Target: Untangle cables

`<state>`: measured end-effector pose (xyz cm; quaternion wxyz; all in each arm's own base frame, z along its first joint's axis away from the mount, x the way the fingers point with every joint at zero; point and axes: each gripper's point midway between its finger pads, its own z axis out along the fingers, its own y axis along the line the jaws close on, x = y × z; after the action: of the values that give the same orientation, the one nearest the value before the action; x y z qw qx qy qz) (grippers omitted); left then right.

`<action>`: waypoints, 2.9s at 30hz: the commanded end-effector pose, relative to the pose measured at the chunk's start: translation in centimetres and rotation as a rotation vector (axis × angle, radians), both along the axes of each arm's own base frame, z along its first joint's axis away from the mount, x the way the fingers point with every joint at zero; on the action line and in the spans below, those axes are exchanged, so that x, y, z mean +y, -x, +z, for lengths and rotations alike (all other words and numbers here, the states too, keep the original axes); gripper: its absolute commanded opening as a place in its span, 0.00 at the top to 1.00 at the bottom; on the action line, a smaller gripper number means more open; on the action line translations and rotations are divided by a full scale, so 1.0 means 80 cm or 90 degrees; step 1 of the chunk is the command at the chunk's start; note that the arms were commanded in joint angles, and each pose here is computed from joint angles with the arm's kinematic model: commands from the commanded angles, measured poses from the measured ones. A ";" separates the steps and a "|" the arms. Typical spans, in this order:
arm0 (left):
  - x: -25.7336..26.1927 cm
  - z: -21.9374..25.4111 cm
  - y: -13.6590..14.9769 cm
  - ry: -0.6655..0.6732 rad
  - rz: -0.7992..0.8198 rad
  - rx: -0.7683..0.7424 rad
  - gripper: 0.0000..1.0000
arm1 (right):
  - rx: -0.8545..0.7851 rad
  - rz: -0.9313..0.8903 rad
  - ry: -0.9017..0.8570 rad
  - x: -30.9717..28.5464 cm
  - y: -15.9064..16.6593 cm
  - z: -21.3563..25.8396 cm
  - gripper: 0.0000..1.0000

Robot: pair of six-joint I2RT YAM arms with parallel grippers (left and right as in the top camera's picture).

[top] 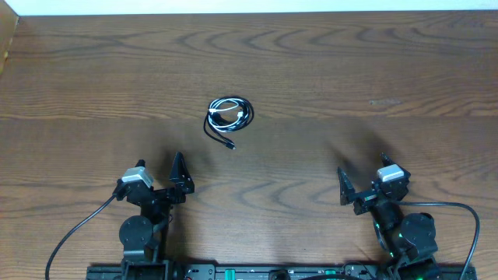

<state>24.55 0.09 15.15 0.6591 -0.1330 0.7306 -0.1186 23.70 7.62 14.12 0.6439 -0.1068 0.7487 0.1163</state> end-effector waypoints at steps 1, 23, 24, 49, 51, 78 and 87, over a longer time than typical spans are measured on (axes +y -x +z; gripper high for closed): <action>-0.001 -0.020 0.002 -0.006 -0.002 0.035 0.02 | 0.000 0.002 0.010 0.000 0.000 -0.002 0.01; -0.001 -0.020 0.002 -0.006 -0.003 0.035 0.02 | 0.000 0.002 0.010 0.000 0.000 -0.002 0.01; -0.001 -0.020 0.002 -0.006 -0.002 0.036 0.02 | 0.000 0.002 0.010 0.000 0.000 -0.002 0.01; -0.001 -0.020 0.002 -0.006 -0.003 0.036 0.02 | 0.000 0.002 0.010 0.000 0.000 -0.002 0.01; -0.001 -0.020 0.002 -0.006 -0.002 0.035 0.02 | 0.000 0.002 0.010 0.000 0.000 -0.002 0.01; -0.001 -0.011 0.000 -0.006 -0.003 0.017 0.02 | 0.000 0.002 0.010 0.000 0.000 -0.002 0.01; -0.001 0.058 0.016 -0.006 -0.002 -0.004 0.02 | 0.000 0.002 0.010 0.000 0.000 -0.002 0.01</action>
<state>23.95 0.09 15.80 0.6422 -0.1358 0.7455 -0.1157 23.70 7.61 14.12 0.6439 -0.1067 0.7487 0.1161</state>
